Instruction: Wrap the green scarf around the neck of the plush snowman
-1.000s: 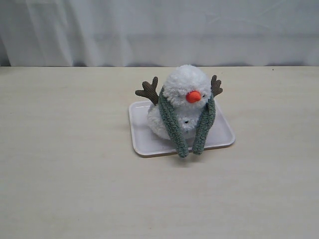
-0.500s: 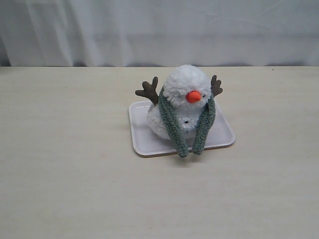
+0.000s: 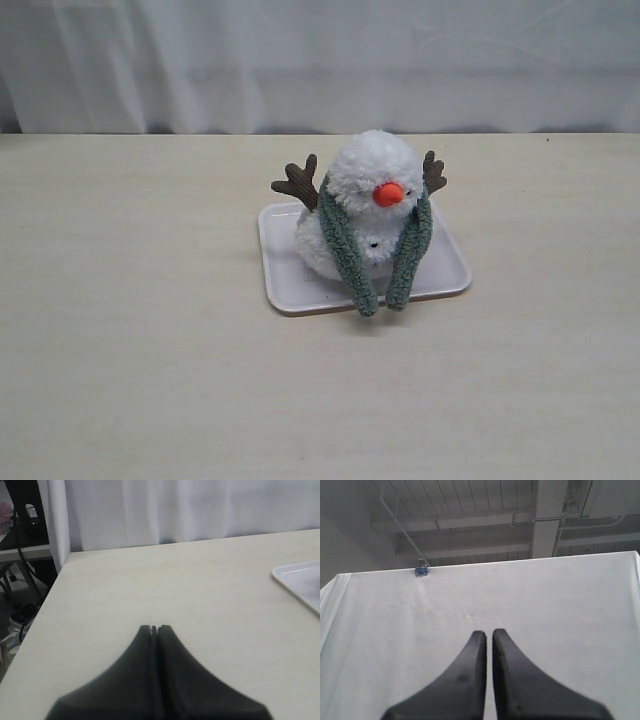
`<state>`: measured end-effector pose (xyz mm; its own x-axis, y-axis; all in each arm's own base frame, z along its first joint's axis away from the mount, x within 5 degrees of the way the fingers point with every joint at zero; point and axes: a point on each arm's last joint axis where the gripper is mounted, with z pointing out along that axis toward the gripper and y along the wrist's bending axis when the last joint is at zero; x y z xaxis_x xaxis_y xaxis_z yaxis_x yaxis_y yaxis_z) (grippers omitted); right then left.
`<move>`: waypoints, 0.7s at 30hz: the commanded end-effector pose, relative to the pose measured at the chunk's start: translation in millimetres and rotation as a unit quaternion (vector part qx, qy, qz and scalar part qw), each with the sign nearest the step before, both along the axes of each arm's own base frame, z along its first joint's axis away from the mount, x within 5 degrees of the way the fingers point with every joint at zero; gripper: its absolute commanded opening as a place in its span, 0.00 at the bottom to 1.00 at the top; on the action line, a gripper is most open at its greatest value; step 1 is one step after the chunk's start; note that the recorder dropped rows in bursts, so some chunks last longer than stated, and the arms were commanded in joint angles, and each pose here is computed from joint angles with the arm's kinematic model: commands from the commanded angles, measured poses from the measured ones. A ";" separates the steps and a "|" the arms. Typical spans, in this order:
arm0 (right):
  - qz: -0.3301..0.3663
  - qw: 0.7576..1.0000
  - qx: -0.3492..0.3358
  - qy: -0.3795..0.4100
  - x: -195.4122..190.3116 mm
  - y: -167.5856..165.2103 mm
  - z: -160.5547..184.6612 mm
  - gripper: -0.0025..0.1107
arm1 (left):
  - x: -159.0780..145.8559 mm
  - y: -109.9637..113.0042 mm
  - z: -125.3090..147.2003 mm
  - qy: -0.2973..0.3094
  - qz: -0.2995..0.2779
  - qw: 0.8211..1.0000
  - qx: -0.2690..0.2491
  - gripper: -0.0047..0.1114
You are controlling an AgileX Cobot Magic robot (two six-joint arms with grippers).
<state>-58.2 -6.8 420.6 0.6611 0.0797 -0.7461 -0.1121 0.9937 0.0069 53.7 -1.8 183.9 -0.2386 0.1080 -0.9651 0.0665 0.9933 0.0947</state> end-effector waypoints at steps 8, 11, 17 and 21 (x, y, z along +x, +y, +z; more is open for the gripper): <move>0.001 1.000 0.002 -0.005 -0.4 0.3 -0.3 0.06 | 0.2 -0.3 0.0 -0.004 -0.001 1.000 -0.003 0.04; 0.001 1.000 0.002 -0.005 0.3 0.4 -0.9 0.06 | 0.2 -0.3 0.0 -0.004 -0.001 1.000 -0.003 0.04; -0.011 1.000 -0.012 -0.020 14.0 2.2 -12.5 0.06 | 0.2 -0.3 0.0 -0.004 -0.001 1.000 -0.003 0.04; -0.012 1.000 -0.016 0.007 27.8 3.8 -26.7 0.06 | 0.2 -0.3 0.2 -0.005 -0.001 1.000 -0.003 0.04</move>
<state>-37.4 -4.0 402.1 0.6640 0.0633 -0.7450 -0.1044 0.9945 -0.0086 53.7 -1.8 183.9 -0.2386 0.1080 -0.9651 0.0665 0.9933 0.0947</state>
